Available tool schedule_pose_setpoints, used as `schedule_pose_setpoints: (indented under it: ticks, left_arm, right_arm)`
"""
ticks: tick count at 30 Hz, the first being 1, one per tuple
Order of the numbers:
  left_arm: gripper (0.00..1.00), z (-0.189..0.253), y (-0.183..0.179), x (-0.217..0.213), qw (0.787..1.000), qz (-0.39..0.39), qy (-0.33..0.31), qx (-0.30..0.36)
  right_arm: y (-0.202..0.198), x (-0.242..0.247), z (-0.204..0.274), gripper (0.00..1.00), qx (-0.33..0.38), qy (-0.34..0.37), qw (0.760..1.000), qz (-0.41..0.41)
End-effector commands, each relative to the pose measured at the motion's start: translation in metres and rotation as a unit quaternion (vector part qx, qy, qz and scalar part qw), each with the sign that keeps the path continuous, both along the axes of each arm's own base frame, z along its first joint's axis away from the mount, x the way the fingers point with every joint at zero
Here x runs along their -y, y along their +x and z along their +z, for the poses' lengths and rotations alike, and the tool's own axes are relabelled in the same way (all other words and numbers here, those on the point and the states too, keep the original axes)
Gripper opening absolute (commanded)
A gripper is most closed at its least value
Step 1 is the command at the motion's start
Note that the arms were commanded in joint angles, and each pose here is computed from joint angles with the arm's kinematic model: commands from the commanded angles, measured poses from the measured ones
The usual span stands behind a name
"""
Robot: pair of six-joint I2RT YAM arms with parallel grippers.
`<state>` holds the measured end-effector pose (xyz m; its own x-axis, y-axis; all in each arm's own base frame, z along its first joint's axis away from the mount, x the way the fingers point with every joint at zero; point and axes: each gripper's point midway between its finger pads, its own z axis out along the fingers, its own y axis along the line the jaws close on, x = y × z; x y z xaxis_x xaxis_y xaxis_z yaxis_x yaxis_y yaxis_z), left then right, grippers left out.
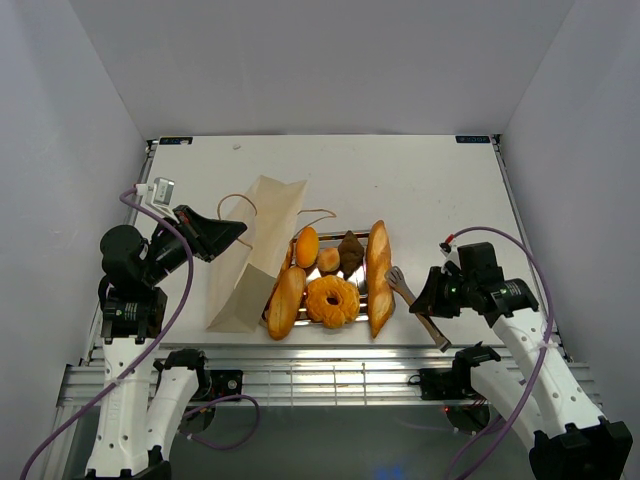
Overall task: Place the fake bread into the paper bag
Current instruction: Pick up the fake bread from the plate.
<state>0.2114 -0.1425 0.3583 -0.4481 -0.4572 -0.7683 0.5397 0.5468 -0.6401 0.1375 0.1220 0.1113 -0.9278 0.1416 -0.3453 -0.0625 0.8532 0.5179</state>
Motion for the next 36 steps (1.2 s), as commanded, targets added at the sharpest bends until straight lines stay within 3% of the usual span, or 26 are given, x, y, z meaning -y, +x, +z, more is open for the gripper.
schedule_pose_setpoints:
  ticks: [1,4,24,36]
  left_arm:
    - [0.00,-0.003,-0.001,0.001,1.000,-0.005,0.004,0.003]
    - [0.00,-0.003,-0.002,0.001,1.000,-0.005,0.004,0.003]
    - [0.00,-0.004,-0.002,0.001,1.000,-0.004,0.002,0.000]
    - [0.00,-0.008,0.001,0.001,1.000,-0.004,0.001,-0.004]
  right_arm:
    - [0.006,-0.003,0.006,0.15,0.020,0.010,1.000,-0.001]
    - [0.008,-0.005,0.013,0.08,0.025,0.017,1.000,0.000]
    - [0.010,-0.023,0.079,0.08,0.073,0.092,0.993,0.002]
    - [-0.015,-0.044,0.185,0.08,0.134,0.181,0.971,0.082]
